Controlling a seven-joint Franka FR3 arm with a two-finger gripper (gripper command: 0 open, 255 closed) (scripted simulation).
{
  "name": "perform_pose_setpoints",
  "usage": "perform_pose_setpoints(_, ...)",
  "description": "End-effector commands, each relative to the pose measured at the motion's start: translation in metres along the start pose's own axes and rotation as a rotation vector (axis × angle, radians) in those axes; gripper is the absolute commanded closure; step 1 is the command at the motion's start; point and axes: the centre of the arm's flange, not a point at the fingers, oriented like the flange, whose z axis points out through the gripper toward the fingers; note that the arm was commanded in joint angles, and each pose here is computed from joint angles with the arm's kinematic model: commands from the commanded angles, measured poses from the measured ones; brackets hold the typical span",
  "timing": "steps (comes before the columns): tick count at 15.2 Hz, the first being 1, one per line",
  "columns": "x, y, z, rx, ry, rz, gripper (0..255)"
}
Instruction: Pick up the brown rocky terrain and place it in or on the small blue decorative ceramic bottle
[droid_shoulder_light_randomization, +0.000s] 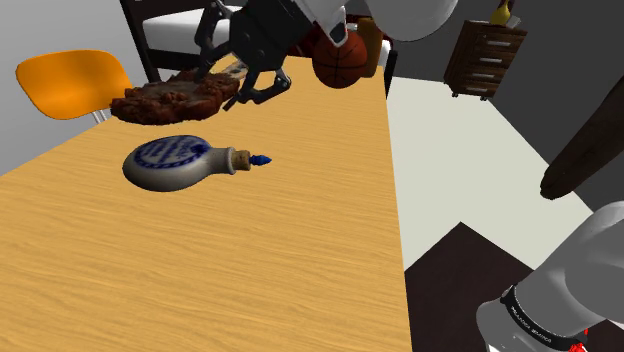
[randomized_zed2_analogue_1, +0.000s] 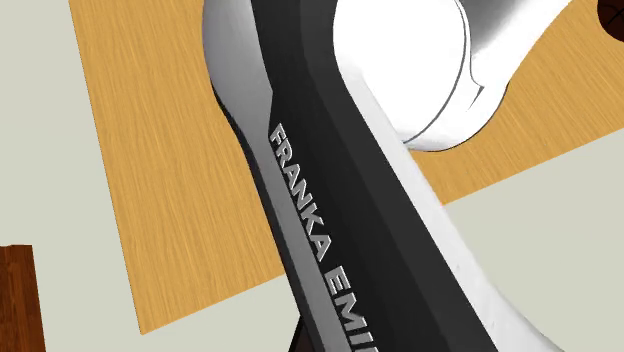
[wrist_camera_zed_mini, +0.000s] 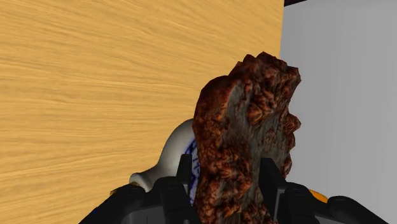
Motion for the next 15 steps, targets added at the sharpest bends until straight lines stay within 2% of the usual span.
perform_pose_setpoints(1, 0.019, -0.017, 0.010, 0.002, 0.001, -0.001, 255)
perform_pose_setpoints(8, 0.084, -0.082, 0.053, 0.002, 0.001, -0.001, 255)
perform_pose_setpoints(15, 0.089, -0.056, 0.079, 0.002, 0.001, -0.001, 255)
